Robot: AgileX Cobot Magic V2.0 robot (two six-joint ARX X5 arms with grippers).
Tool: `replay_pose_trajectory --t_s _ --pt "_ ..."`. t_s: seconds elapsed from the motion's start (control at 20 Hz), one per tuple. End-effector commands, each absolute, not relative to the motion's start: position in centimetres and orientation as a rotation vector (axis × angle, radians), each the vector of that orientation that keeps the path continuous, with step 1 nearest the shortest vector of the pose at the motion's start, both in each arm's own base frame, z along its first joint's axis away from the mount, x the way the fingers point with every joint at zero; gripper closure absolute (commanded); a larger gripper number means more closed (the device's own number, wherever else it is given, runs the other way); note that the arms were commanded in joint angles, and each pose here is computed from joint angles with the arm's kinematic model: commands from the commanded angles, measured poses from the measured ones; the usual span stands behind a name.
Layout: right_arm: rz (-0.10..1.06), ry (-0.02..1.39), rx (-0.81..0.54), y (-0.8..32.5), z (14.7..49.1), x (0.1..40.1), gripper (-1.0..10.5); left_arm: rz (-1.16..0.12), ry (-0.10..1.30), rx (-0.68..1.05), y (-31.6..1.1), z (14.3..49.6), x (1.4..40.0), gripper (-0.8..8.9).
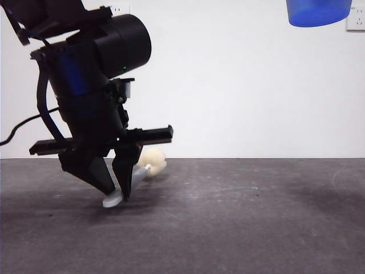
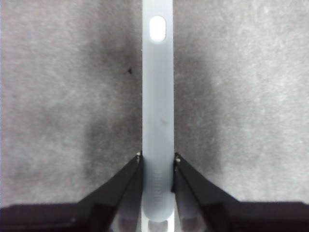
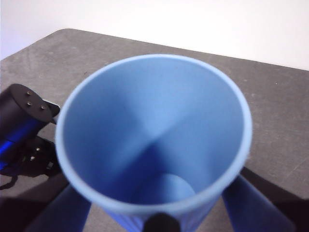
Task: Pick up the cup brush,pick up the cup,insert the brush into the cup,clean the cup,put the cup brush back,put the cup back to the fixed position on the table
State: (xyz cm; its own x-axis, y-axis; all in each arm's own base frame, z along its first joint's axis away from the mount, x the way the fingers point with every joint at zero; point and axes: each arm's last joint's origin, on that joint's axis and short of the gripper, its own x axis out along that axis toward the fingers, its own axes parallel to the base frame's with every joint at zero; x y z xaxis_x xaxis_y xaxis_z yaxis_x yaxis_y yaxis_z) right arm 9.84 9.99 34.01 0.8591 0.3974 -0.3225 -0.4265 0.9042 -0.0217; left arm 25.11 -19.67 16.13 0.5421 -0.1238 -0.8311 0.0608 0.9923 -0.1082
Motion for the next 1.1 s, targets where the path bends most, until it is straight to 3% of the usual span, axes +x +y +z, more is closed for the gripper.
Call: replay_pose_trajectory --t_s 0.05,0.3,0.45,0.55,0.8,1.1 --pt "0.43 0.316 -0.064 10.1 34.1 9.9 9.6 -0.089 1.03 -0.057 -19.6 14.8 25.1 8.22" --pt "0.427 0.332 -0.067 10.4 33.9 10.2 9.6 -0.097 1.042 -0.058 -19.6 14.6 25.1 7.99" --pt "0.422 0.367 -0.086 11.2 33.3 10.8 9.6 -0.118 1.052 -0.032 -19.6 14.6 25.0 4.68" --pt "0.418 0.386 -0.099 12.0 32.9 11.5 9.6 -0.137 1.082 -0.035 -19.6 14.5 24.9 3.74" --pt "0.362 0.376 -0.083 13.9 30.3 14.9 9.6 -0.19 1.117 -0.003 -19.3 15.0 24.4 3.74" --pt "0.386 0.384 -0.013 13.8 24.3 19.6 9.6 -0.294 1.037 0.014 -18.6 19.1 23.2 3.74"
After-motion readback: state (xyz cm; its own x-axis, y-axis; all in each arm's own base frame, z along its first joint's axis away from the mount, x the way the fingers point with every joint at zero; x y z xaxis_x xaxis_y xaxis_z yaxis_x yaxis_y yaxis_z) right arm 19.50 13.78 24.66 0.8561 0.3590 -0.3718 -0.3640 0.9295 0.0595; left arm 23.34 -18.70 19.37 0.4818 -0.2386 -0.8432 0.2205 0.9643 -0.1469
